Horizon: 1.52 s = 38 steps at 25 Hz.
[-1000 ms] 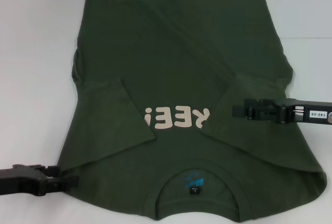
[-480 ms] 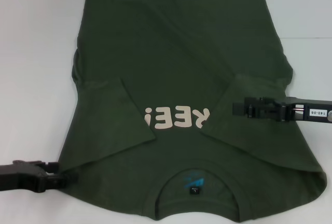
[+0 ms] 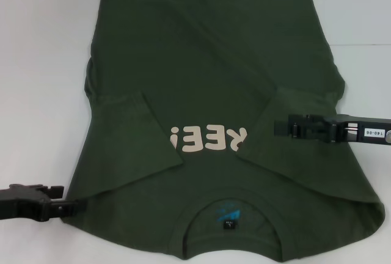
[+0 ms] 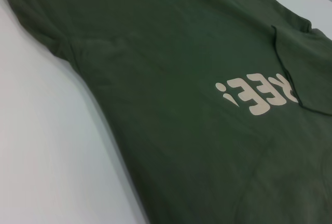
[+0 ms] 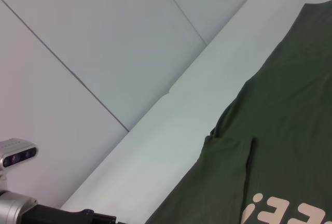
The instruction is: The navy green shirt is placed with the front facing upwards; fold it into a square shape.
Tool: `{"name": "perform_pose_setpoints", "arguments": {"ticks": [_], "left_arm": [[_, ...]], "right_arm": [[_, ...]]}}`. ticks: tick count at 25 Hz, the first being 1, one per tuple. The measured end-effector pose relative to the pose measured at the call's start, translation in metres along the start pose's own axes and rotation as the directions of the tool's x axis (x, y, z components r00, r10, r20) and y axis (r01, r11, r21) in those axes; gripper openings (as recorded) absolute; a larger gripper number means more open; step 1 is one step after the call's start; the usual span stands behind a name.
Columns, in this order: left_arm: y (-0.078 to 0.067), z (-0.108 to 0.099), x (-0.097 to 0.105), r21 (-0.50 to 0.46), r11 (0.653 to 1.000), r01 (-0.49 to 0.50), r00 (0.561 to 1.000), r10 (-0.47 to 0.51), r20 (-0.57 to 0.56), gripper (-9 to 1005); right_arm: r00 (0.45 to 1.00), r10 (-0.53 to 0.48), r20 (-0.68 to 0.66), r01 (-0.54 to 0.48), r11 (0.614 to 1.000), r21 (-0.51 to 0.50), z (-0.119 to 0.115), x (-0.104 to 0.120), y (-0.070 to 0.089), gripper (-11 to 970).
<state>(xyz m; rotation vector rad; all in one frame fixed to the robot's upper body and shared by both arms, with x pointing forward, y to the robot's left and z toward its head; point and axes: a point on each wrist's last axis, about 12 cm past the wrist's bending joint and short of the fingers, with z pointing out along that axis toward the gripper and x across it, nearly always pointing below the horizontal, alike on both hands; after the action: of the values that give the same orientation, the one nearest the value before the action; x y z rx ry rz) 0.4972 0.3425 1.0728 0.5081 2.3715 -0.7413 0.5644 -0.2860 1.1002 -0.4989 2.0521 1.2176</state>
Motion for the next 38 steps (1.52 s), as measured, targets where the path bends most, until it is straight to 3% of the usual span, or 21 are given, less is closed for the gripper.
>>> {"name": "perform_pose_setpoints", "arguments": {"ticks": [7, 38], "left_arm": [[0.0041, 0.0006, 0.0017, -0.038, 0.999, 0.01, 1.0, -0.011, -0.026, 769], [-0.0003, 0.0042, -0.0031, -0.007, 1.0, 0.005, 0.999, -0.006, -0.04, 770]], "right_arm": [[1.0, 0.001, 0.004, -0.001, 1.0, 0.001, -0.0007, 0.0004, -0.0002, 907], [1.0, 0.007, 0.011, -0.007, 1.0, 0.007, -0.0084, -0.004, -0.0021, 892]]}}
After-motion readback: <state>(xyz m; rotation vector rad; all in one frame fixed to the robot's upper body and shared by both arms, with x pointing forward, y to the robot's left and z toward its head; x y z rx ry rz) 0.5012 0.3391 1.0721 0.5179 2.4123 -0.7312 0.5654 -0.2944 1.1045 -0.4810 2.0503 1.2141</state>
